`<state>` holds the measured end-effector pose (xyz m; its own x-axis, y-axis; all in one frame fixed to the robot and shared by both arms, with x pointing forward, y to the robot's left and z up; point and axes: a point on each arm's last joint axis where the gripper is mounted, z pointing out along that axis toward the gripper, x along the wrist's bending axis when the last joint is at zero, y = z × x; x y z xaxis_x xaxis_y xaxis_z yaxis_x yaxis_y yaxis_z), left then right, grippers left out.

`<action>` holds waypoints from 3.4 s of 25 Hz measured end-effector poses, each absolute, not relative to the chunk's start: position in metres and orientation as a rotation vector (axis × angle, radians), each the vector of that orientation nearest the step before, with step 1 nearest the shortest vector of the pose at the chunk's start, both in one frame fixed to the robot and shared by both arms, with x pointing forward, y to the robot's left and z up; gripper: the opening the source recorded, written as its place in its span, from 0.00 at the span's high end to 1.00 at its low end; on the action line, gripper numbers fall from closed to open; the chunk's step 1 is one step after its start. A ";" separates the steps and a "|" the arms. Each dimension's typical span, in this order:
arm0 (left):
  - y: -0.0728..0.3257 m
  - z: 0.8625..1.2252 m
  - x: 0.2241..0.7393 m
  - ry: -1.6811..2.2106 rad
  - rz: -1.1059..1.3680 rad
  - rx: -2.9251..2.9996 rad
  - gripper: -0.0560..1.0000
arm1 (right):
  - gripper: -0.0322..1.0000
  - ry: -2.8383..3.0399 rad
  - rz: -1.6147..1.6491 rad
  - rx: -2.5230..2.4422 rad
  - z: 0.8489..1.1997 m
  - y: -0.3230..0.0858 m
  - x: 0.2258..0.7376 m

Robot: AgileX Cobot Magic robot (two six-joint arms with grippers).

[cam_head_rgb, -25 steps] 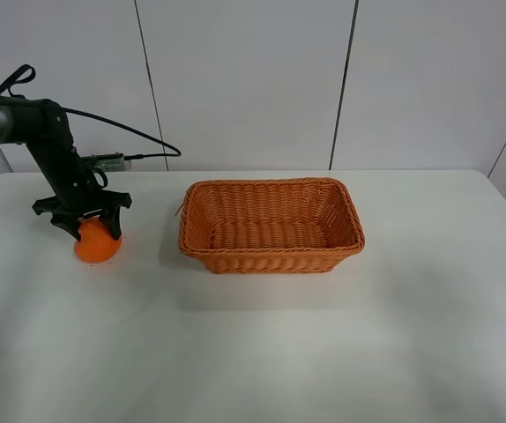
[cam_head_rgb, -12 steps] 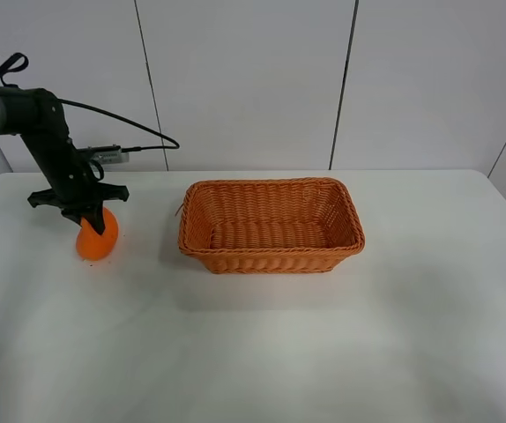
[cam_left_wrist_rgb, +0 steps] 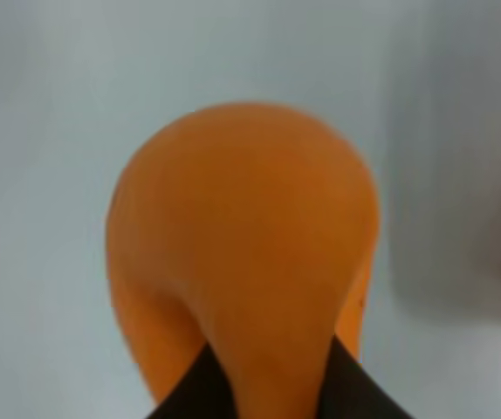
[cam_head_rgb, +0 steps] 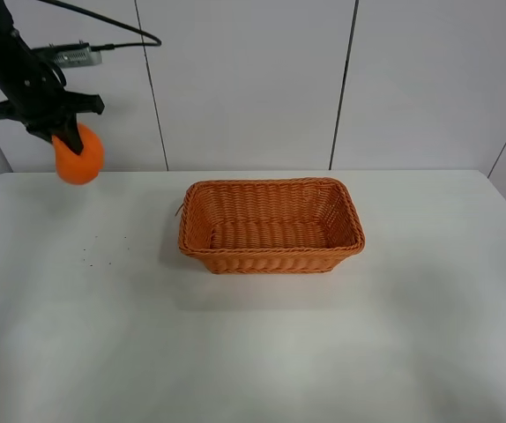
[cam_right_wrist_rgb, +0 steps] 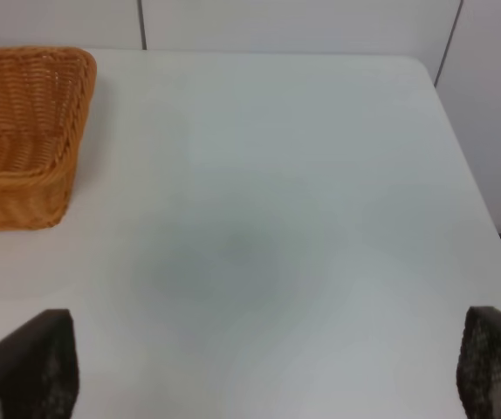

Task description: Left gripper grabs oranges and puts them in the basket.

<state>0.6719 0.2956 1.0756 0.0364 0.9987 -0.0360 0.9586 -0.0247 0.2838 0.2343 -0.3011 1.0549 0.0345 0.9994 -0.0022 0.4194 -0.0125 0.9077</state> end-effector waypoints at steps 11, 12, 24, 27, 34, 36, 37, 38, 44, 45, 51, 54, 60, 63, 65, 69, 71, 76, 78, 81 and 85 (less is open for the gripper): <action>0.220 1.085 0.663 1.831 0.223 2.186 0.77 | 0.30 1.490 0.951 1.540 1.055 -0.301 0.234; 0.206 1.085 0.661 1.792 0.214 2.214 0.77 | 0.30 1.490 0.951 1.540 1.055 -0.301 0.234; 0.065 1.063 0.614 1.413 0.102 2.487 0.77 | 0.30 1.490 0.951 1.540 1.055 -0.301 0.234; 0.053 1.041 0.623 1.402 0.098 2.491 0.77 | 0.30 1.490 0.951 1.540 1.055 -0.301 0.234; 0.038 0.973 0.651 1.377 0.132 2.511 0.77 | 0.30 1.490 0.951 1.540 1.055 -0.301 0.234; 0.035 0.956 0.655 1.380 0.131 2.513 0.77 | 0.30 1.490 0.951 1.540 1.055 -0.301 0.234; 0.034 0.951 0.657 1.381 0.131 2.512 0.77 | 0.30 1.490 0.951 1.540 1.055 -0.301 0.234; 0.034 0.946 0.658 1.381 0.131 2.513 0.77 | 0.30 1.490 0.951 1.540 1.055 -0.301 0.234; 0.033 0.937 0.659 1.387 0.122 2.518 0.52 | 0.30 1.490 0.951 1.540 1.055 -0.301 0.234; 0.033 0.937 0.659 1.387 0.122 2.518 0.43 | 0.30 1.490 0.951 1.540 1.055 -0.301 0.234; 0.033 0.937 0.657 1.392 0.104 2.539 0.15 | 0.30 1.490 0.951 1.540 1.055 -0.301 0.234; 0.032 0.949 0.658 1.392 0.086 2.547 0.13 | 0.30 1.490 0.951 1.540 1.055 -0.301 0.234; 0.031 1.007 0.660 1.329 0.126 2.538 0.13 | 0.30 1.490 0.951 1.540 1.055 -0.301 0.234; 0.036 1.039 0.656 1.302 0.188 2.505 0.13 | 0.30 1.490 0.951 1.540 1.055 -0.301 0.234; 0.040 1.051 0.654 1.292 0.225 2.490 0.13 | 0.30 1.490 0.951 1.540 1.055 -0.301 0.234; 0.049 1.059 0.656 1.306 0.245 2.471 0.13 | 0.30 1.490 0.951 1.540 1.055 -0.301 0.234; 0.057 1.059 0.661 1.330 0.251 2.460 0.13 | 0.30 1.490 0.951 1.540 1.055 -0.301 0.234; 0.083 1.058 0.675 1.408 0.264 2.424 0.13 | 0.30 1.490 0.951 1.540 1.055 -0.301 0.234; 0.103 1.054 0.685 1.467 0.267 2.405 0.13 | 0.30 1.490 0.951 1.540 1.055 -0.301 0.234; 0.161 1.041 0.705 1.634 0.278 2.337 0.13 | 0.30 1.490 0.951 1.540 1.055 -0.301 0.234; 0.224 1.036 0.721 1.794 0.302 2.233 0.13 | 0.30 1.490 0.951 1.540 1.055 -0.301 0.234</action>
